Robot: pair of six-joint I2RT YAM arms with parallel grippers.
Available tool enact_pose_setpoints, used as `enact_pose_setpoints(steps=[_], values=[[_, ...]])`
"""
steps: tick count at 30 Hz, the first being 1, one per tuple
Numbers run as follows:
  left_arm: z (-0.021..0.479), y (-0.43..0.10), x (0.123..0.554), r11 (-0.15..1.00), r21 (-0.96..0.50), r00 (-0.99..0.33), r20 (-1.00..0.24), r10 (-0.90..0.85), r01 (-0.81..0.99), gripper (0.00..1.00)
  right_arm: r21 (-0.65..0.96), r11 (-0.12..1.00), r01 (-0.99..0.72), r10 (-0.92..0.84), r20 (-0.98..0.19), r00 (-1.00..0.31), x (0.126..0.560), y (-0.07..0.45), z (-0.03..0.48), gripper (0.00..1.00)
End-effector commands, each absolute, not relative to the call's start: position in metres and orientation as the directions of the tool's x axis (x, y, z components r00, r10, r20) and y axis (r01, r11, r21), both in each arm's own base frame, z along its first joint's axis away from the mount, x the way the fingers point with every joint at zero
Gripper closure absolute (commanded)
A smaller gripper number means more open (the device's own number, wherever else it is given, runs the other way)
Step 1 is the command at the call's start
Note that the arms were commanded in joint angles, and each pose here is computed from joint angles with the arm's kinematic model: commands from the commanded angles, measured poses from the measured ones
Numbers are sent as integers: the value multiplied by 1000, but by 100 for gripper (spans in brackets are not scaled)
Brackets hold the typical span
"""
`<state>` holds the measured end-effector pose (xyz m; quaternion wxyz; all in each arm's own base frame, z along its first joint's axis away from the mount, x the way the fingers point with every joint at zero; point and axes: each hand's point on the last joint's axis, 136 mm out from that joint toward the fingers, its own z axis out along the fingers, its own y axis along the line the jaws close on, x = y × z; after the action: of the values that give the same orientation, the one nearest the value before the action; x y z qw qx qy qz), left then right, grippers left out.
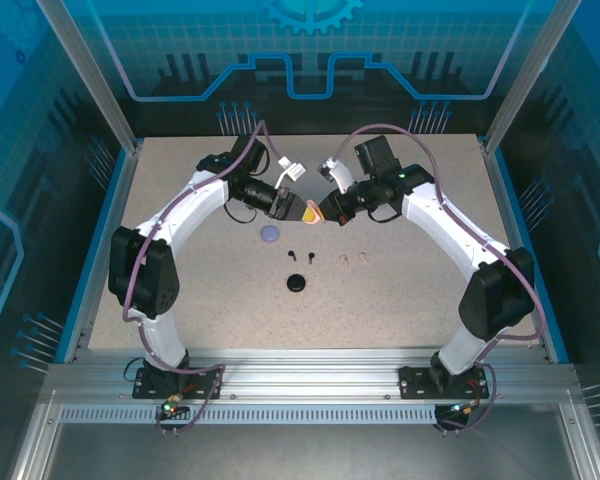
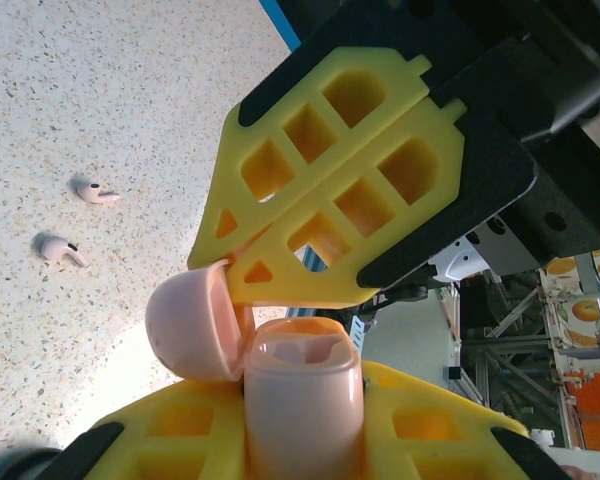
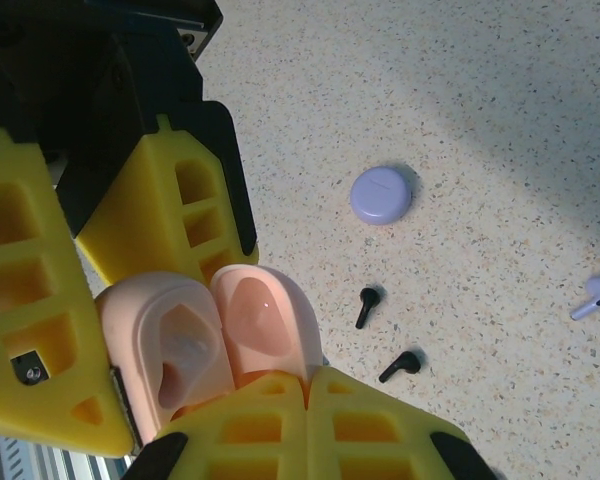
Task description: Insert the wireless bluetooth earbuds into the charging case
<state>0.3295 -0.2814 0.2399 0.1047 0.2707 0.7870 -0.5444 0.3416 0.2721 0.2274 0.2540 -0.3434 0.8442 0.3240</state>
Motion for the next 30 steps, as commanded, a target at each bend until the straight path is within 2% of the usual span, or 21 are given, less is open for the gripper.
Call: enact_pose_setpoints(steps=[1,3,7,12,15,19,22,30], values=[[248,-288,332,222,-790,-809,-498,313,572,98,373,541,-754,-395,-678,-619,343,275,243,100],[249,-287,332,224,-783,-804,-507,311,580,100,373,552,-745,-375,-687,-622,345,272,248,100],[254,-285,331,231,-765,-792,-531,300,601,100,381,582,-719,-314,-710,-631,353,260,263,77],[262,-280,328,249,-732,-772,-577,268,634,100,389,643,-660,-235,-719,-654,362,236,280,60],[267,-276,325,268,-705,-754,-611,241,656,100,412,639,-650,-189,-735,-651,359,226,293,53],[270,-269,325,312,-665,-731,-651,203,679,100,457,635,-623,-104,-749,-655,352,211,312,46],[270,-264,325,350,-633,-711,-682,172,691,100,480,672,-563,-51,-729,-682,349,197,316,43],[284,-247,330,458,-518,-590,-807,18,722,100,511,813,-279,61,-552,-831,349,164,260,42]])
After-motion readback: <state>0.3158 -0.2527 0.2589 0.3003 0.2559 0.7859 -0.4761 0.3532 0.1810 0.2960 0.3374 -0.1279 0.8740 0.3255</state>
